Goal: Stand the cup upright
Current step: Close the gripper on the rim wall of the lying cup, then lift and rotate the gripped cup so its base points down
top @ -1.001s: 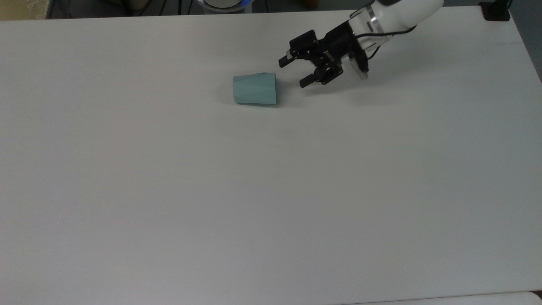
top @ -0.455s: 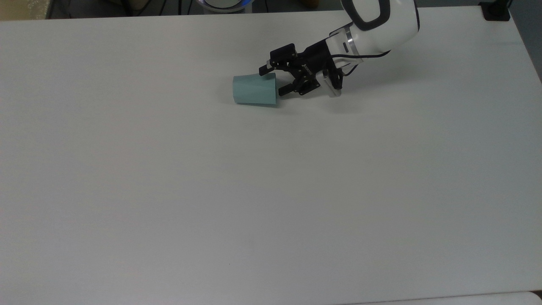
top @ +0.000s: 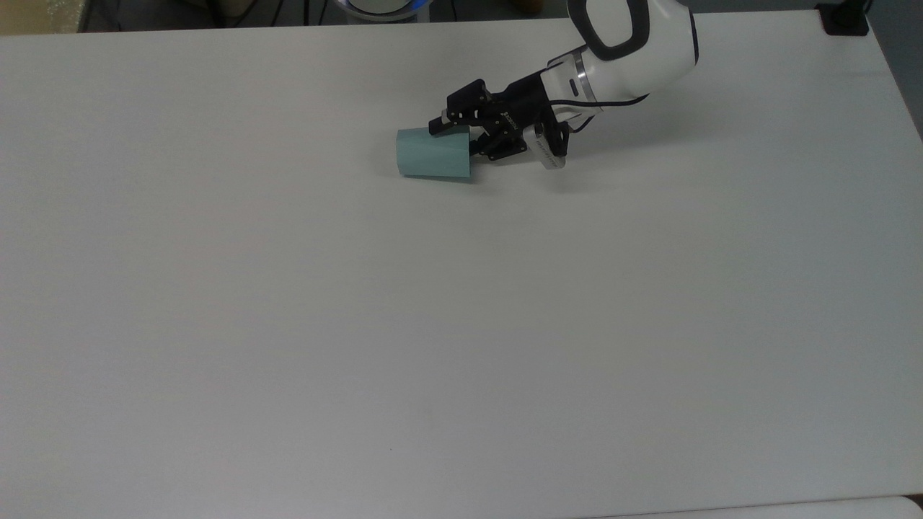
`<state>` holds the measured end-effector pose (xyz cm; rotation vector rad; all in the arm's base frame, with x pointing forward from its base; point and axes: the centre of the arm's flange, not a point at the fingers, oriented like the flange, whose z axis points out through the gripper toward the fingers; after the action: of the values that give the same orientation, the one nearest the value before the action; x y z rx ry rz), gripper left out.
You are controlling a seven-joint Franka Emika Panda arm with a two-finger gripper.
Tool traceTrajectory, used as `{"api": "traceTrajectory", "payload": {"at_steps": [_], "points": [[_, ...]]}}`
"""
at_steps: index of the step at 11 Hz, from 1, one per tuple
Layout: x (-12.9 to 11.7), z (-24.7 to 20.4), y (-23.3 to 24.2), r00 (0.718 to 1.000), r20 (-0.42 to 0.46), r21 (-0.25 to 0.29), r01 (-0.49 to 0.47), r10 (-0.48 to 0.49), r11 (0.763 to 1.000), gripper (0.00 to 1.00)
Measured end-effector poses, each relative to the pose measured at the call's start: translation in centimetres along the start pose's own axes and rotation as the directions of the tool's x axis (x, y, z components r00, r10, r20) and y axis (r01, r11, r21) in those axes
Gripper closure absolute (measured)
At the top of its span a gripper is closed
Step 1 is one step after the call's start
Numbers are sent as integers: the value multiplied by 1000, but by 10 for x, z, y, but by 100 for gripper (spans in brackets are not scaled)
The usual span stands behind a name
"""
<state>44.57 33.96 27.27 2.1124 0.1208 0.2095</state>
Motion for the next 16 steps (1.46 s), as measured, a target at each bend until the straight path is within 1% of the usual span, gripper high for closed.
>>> {"api": "traceTrajectory", "payload": {"at_steps": [1, 2, 3, 4, 7, 8, 9, 10, 11, 13, 14, 16], "points": [[-1, 2, 0, 1000, -2, -6, 3, -3, 1000, 45], [0, 3, 3, 1000, -6, -29, 0, 0, 1000, 61], [1, 3, 7, 1000, -6, -38, -4, 4, 999, 72], [2, 3, 9, 1000, -6, -39, -8, 7, 999, 77], [7, 6, 15, 1000, -1, -35, -17, 17, 999, 85], [12, 7, 22, 1000, 2, -26, -21, 21, 999, 86], [20, 7, 33, 1000, -4, 4, -28, 28, 1000, 88], [31, 3, 52, 999, -15, 52, -39, 40, 998, 90], [39, 0, 74, 999, -6, 106, -48, 49, 993, 95], [52, -3, 126, 998, 30, 230, -61, 55, 971, 96], [56, -1, 146, 997, 46, 270, -67, 57, 960, 96], [62, 9, 172, 995, 84, 341, -73, 47, 937, 96]]}}
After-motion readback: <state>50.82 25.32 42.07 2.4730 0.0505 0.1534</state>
